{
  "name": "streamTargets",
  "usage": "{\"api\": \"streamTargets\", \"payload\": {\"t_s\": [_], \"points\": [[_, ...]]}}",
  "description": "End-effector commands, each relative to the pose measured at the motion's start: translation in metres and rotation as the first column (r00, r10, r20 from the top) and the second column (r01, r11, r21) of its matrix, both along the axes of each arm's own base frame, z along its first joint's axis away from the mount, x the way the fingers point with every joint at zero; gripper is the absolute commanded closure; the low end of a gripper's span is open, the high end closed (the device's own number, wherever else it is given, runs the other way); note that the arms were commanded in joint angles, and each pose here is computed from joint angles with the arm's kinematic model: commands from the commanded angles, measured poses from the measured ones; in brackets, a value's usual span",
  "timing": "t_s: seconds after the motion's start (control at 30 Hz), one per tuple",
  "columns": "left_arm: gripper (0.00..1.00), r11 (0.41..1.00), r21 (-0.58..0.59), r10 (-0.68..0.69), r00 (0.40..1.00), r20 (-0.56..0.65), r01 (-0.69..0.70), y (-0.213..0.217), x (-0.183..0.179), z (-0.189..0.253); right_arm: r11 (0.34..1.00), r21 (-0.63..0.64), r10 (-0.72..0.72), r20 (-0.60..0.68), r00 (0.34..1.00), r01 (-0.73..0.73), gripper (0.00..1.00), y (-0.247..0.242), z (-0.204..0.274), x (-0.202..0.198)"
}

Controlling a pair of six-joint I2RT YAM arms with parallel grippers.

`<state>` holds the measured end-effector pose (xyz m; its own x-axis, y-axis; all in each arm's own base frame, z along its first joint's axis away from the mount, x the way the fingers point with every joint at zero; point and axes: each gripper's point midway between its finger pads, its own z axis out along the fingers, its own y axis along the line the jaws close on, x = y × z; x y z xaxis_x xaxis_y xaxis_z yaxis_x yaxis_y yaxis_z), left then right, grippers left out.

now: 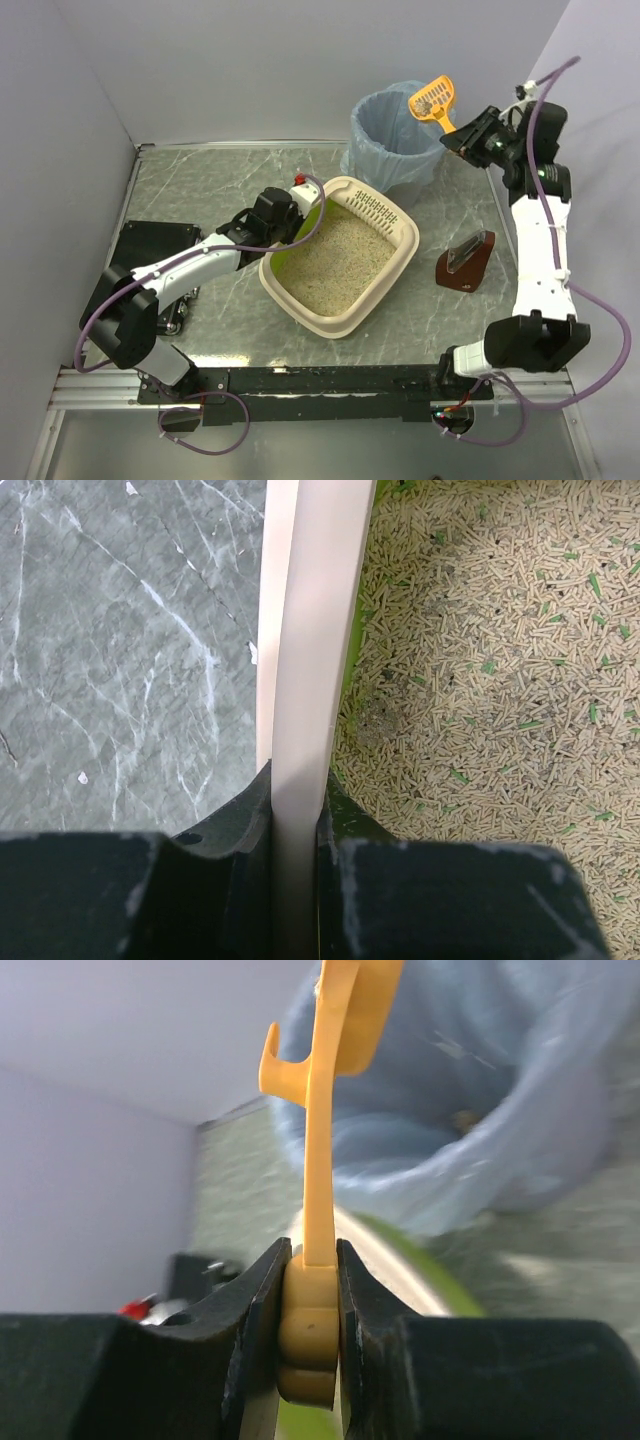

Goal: Clean the litter box

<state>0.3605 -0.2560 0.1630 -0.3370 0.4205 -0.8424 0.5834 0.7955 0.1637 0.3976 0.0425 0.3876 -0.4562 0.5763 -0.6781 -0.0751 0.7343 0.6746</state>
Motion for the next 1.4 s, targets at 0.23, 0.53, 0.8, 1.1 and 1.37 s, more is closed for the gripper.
{"api": "streamTargets", "payload": {"t_s": [0.23, 0.53, 0.8, 1.1, 1.37], "points": [[0.99, 0.977, -0.201, -0.026, 0.971, 0.236, 0.075, -0.026, 0.019, 0.097, 0.74, -0.645, -0.278, -0.031, 0.96, 0.193, 1.0, -0.028, -0.025, 0.02], [0.99, 0.977, -0.199, -0.03, 0.975, 0.222, 0.075, -0.029, 0.021, 0.096, 0.666, -0.698, -0.273, 0.1, 0.957, 0.263, 1.0, -0.034, 0.011, 0.011], [0.99, 0.978, -0.199, -0.024, 0.978, 0.206, 0.066, -0.028, 0.019, 0.091, 0.911, -0.412, 0.078, 0.133, 0.988, -0.017, 1.0, 0.048, 0.05, -0.053], [0.99, 0.981, -0.191, 0.022, 0.98, 0.197, 0.016, -0.021, 0.023, 0.091, 0.927, -0.021, 0.374, -0.042, 0.927, -0.375, 1.0, 0.117, -0.021, -0.165], [0.99, 0.977, -0.212, 0.047, 0.981, 0.189, -0.006, -0.021, 0.025, 0.099, 0.872, 0.056, 0.481, -0.287, 0.829, -0.486, 1.0, 0.118, -0.082, -0.234]]}}
